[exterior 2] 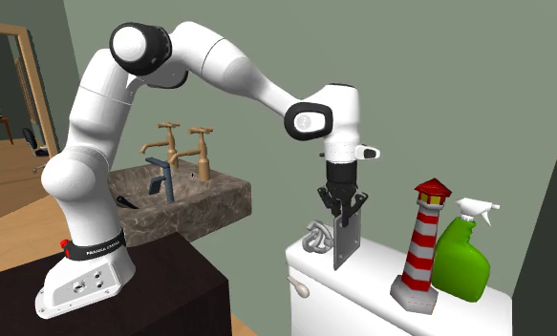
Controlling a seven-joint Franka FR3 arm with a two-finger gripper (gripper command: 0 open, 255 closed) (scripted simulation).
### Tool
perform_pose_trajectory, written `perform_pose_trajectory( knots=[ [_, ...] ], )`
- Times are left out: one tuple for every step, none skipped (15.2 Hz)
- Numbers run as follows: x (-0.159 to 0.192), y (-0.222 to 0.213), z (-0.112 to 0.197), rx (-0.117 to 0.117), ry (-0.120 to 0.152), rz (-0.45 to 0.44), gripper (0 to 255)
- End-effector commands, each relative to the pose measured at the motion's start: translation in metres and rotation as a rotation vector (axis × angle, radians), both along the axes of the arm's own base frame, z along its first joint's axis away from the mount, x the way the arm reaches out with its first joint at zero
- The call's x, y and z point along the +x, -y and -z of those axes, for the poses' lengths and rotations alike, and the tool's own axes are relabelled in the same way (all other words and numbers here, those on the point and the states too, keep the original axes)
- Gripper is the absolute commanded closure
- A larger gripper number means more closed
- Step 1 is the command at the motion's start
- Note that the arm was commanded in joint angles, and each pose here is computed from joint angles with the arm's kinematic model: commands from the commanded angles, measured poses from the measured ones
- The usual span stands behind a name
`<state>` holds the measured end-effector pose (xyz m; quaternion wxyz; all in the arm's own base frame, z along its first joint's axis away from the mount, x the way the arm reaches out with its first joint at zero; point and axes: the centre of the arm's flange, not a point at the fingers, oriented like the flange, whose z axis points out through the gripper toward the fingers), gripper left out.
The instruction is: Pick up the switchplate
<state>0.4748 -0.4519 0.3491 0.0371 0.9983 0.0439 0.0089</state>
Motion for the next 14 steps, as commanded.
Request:
perform_pose_trajectory(
  knots=[
    [0.000,0.000,-0.010,0.000,0.000,0.000,255],
    [0.000,0.000,-0.015,0.000,0.000,0.000,255],
    [0.000,0.000,-0.020,0.000,0.000,0.000,255],
    [0.000,0.000,-0.026,0.000,0.000,0.000,255],
    [0.000,0.000,-0.031,0.000,0.000,0.000,255],
    [0.000,0.000,-0.036,0.000,0.000,0.000,255],
    [0.000,0.000,-0.042,0.000,0.000,0.000,255],
    [0.000,0.000,-0.047,0.000,0.000,0.000,255],
    [0.000,0.000,-0.052,0.000,0.000,0.000,255],
    [0.000,0.000,-0.057,0.000,0.000,0.000,255],
    [0.000,0.000,-0.063,0.000,0.000,0.000,255],
    [0.000,0.000,-0.068,0.000,0.000,0.000,255],
    [0.000,0.000,-0.069,0.000,0.000,0.000,255],
    [0.000,0.000,-0.069,0.000,0.000,0.000,255]
  ],
)
